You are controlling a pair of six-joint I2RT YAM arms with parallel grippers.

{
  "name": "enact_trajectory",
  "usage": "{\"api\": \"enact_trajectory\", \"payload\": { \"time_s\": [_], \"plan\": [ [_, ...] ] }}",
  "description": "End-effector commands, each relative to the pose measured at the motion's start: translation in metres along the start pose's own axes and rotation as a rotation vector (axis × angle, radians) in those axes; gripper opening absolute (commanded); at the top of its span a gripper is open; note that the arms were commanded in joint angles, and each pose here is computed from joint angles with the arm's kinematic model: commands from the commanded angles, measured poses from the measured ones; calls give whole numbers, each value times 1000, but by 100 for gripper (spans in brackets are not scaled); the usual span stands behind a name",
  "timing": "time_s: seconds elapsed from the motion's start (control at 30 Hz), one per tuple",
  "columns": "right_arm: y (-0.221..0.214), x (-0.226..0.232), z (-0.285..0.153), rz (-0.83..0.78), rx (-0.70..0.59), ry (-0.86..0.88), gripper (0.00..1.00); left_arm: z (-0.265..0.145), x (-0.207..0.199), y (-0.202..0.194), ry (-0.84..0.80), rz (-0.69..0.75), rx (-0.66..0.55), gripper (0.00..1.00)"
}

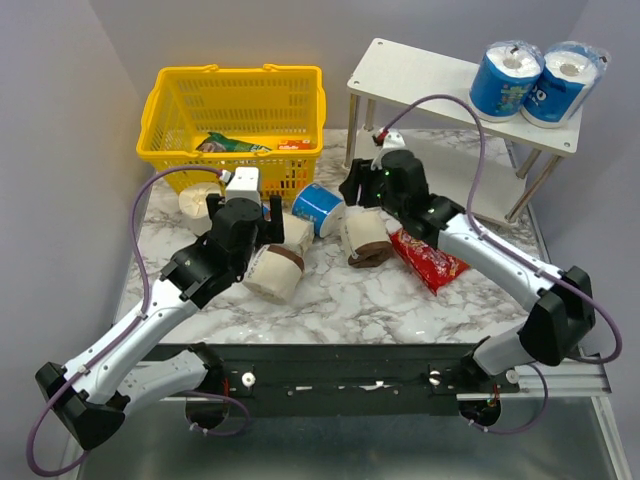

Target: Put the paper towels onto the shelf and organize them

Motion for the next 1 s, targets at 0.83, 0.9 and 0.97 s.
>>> {"api": "enact_trajectory", "payload": {
  "time_s": [0.83,0.9,0.97],
  "plan": [
    [-103,53,84,644,-115,-315,82,-8,9,7,40,-68,-77,99],
    [-107,53,89,652,-106,-322,82,-8,9,7,40,-68,-77,99],
    [-111,53,94,671,-104,-337,82,-8,9,7,40,-68,-77,99]
  ]
}}
Point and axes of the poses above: each gripper's point midway between its finger pads, its own z axis out along the fingers, its own x axis along the line the jaws close on, y = z × x, the point moved 7 cm from there along -z, back along the fingers, and after that the axes turned 2 degrees about z, right-handed, at the moved point
